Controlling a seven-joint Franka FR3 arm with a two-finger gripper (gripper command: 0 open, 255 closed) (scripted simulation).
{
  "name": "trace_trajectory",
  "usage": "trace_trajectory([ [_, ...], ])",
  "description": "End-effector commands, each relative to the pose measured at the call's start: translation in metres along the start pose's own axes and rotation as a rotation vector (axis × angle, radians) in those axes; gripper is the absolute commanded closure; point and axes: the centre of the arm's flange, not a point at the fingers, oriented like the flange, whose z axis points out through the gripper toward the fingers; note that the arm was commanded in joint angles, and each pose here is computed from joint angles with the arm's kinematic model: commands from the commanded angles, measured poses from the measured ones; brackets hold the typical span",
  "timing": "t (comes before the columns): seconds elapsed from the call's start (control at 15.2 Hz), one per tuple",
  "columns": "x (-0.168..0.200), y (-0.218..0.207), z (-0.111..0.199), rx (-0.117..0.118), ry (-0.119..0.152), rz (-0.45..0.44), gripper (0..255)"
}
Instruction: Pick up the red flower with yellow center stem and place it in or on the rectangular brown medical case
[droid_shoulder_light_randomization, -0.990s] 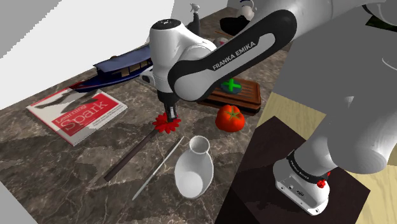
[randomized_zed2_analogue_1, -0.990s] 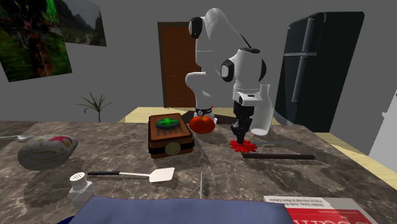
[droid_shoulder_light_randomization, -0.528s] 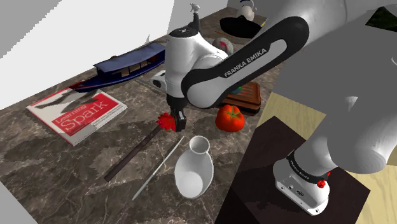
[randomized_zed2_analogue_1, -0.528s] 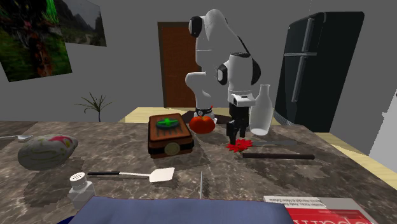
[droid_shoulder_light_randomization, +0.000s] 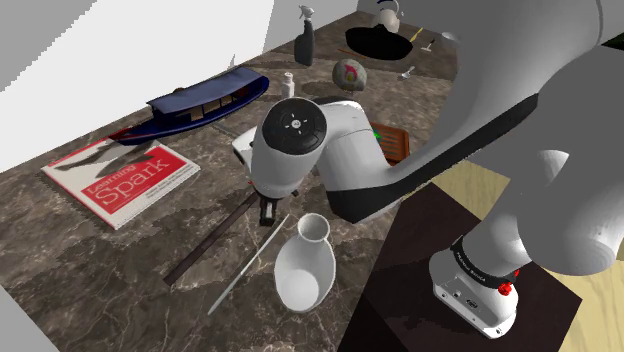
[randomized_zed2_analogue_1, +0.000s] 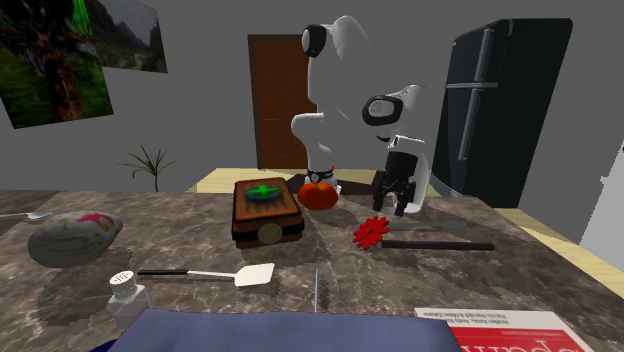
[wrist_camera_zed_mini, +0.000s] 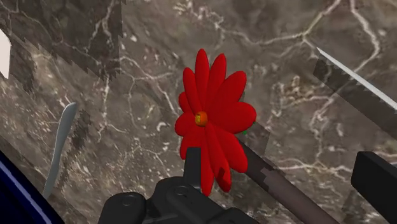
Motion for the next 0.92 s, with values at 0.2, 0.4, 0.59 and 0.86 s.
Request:
trace_trajectory([
  [0.2,0.000,-0.002,0.024,-0.017,0.010,0.016,0],
  [0.4,0.000,-0.002,0.028,-0.017,0.010,0.016,0],
  [0.59,0.000,-0.002,0.028,-0.017,0.010,0.016,0],
  [0.86,0.000,-0.002,0.027,-0.017,0.010,0.016,255],
])
